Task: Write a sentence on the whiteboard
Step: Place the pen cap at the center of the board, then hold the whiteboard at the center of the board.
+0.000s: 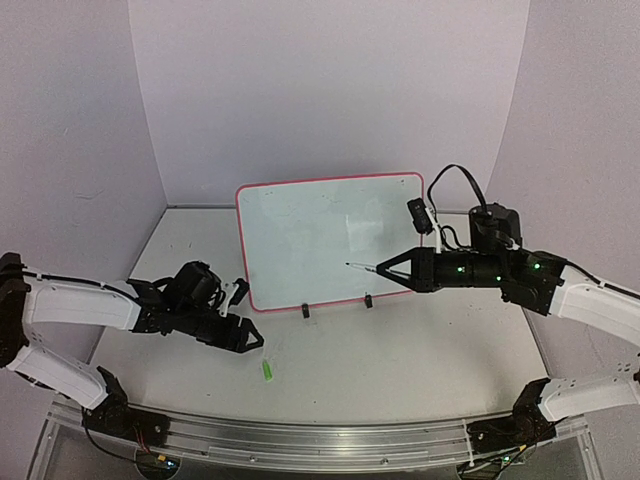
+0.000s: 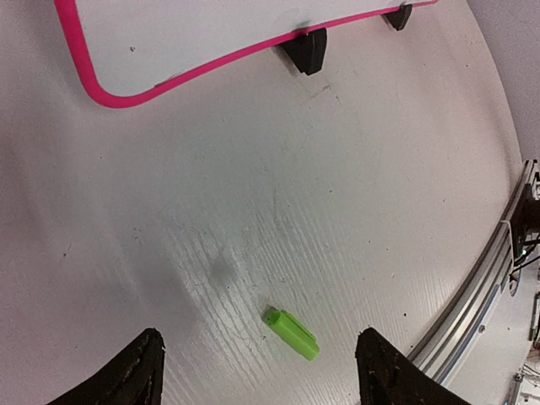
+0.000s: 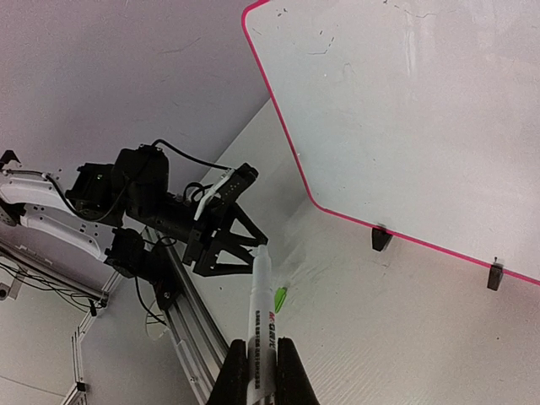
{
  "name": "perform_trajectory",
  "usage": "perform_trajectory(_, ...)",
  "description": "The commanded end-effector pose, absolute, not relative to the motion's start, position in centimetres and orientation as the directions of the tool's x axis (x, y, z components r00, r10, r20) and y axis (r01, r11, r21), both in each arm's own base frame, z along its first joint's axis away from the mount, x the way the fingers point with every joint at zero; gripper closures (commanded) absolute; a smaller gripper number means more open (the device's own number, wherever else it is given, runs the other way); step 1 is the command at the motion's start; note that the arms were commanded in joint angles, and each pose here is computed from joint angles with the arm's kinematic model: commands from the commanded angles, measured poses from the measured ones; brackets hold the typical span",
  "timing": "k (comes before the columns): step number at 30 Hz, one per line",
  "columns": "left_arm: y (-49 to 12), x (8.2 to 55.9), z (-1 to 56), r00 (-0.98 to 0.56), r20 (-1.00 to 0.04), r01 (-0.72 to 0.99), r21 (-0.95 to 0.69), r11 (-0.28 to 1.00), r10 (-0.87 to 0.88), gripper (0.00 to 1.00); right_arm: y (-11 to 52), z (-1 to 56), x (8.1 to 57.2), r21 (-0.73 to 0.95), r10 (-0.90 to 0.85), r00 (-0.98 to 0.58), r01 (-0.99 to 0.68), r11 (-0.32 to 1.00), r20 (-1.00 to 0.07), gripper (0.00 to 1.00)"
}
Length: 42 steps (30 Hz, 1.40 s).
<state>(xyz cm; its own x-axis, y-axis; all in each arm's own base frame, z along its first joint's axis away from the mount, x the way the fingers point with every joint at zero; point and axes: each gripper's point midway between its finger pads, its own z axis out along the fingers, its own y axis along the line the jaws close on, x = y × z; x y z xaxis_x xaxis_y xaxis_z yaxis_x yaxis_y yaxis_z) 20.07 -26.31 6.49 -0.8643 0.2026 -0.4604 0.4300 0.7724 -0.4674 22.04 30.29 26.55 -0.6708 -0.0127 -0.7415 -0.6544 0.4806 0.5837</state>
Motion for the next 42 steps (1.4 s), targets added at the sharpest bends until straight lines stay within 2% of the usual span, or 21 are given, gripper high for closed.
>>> perform_trajectory(1, -25.7, 21.2, 9.6, -0.841, -0.513, 0.430, -0.443, 0.787, 0.171, 0.16, 30.6, 27.8, 22.5, 0.551, 0.008, -0.628, -0.677, 0.488, -0.779, 1.00)
perform_trajectory(6, -25.4, 22.7, 14.1, -0.821, -0.540, 0.468, -0.447, 0.762, 0.187, 0.10, 31.2, 27.9, 22.6, 0.541, 0.005, -0.618, -0.684, 0.489, -0.786, 1.00)
perform_trajectory(16, -22.6, 31.0, 23.7, -0.759, -0.639, 0.553, -0.531, 0.643, 0.124, 0.09, 34.7, 28.6, 23.5, 0.554, -0.007, -0.606, -0.732, 0.397, -0.796, 1.00)
perform_trajectory(22, -22.2, 35.0, 26.6, -0.648, -0.756, 0.651, -0.489, 0.580, 0.090, 0.11, 37.5, 28.7, 24.9, 0.542, -0.045, -0.589, -0.768, 0.340, -0.807, 1.00)
perform_trajectory(28, -23.5, 35.6, 28.8, -0.551, -0.824, 0.772, -0.444, 0.456, 0.131, 0.13, 40.1, 30.0, 26.2, 0.522, -0.072, -0.559, -0.808, 0.273, -0.826, 1.00)
perform_trajectory(33, -23.3, 37.4, 27.1, -0.530, -0.823, 0.781, -0.379, 0.497, 0.204, 0.23, 41.9, 30.0, 27.5, 0.509, -0.081, -0.541, -0.824, 0.247, -0.837, 1.00)
perform_trajectory(37, -23.6, 37.8, 26.7, -0.524, -0.823, 0.793, -0.377, 0.479, 0.220, 0.33, 42.8, 30.0, 28.1, 0.508, -0.081, -0.535, -0.832, 0.225, -0.841, 1.00)
perform_trajectory(42, -24.1, 37.5, 26.9, -0.504, -0.833, 0.819, -0.376, 0.433, 0.230, 0.53, 43.0, 29.8, 29.3, 0.511, -0.075, -0.538, -0.829, 0.229, -0.840, 1.00)
